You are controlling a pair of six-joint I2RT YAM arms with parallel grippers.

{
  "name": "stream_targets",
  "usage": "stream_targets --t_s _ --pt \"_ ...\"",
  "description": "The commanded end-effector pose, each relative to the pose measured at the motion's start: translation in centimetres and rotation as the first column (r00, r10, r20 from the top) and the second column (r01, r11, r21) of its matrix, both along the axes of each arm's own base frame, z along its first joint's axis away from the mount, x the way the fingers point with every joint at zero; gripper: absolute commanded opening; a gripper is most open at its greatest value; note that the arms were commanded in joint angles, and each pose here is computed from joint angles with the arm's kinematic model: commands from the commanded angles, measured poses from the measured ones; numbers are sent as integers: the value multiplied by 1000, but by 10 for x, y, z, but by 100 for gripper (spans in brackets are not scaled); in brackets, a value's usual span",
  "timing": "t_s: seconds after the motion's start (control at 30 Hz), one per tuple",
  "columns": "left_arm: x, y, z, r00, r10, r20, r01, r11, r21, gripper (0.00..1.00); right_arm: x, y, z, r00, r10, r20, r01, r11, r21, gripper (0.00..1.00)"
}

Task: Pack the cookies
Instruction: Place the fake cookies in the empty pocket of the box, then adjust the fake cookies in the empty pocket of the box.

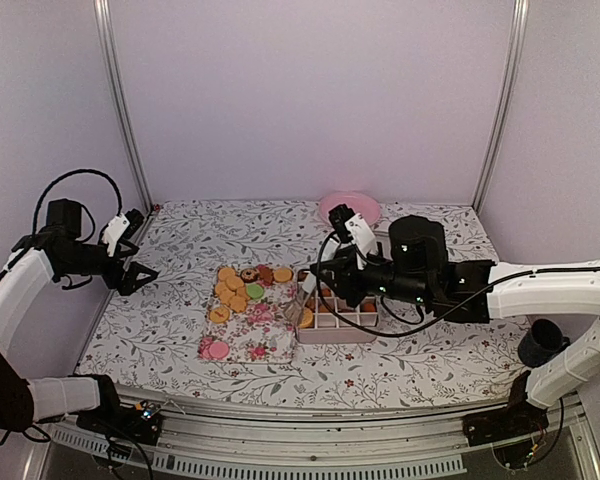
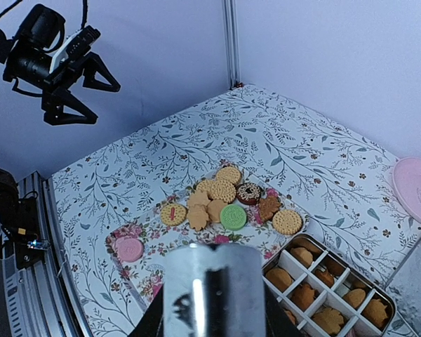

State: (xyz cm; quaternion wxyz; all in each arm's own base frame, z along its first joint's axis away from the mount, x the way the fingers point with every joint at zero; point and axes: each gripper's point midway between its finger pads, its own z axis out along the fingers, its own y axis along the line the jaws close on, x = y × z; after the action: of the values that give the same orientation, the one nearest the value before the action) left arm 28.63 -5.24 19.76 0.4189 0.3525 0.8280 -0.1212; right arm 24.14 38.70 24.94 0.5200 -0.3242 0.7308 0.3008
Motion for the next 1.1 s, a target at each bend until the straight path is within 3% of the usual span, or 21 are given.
stream_targets --t_s 0.0,0.53,1.07 --pt "3 1 11 1000 2 26 -2 1000 -7 97 8 -2 8 1000 -25 8 25 999 44 26" --pt "4 1 10 1000 1 24 -1 1000 -5 97 14 1 9 1000 -19 11 19 999 48 43" --pt "2 1 8 1000 0 16 0 1000 -9 97 16 -9 24 998 -42 40 39 997 69 36"
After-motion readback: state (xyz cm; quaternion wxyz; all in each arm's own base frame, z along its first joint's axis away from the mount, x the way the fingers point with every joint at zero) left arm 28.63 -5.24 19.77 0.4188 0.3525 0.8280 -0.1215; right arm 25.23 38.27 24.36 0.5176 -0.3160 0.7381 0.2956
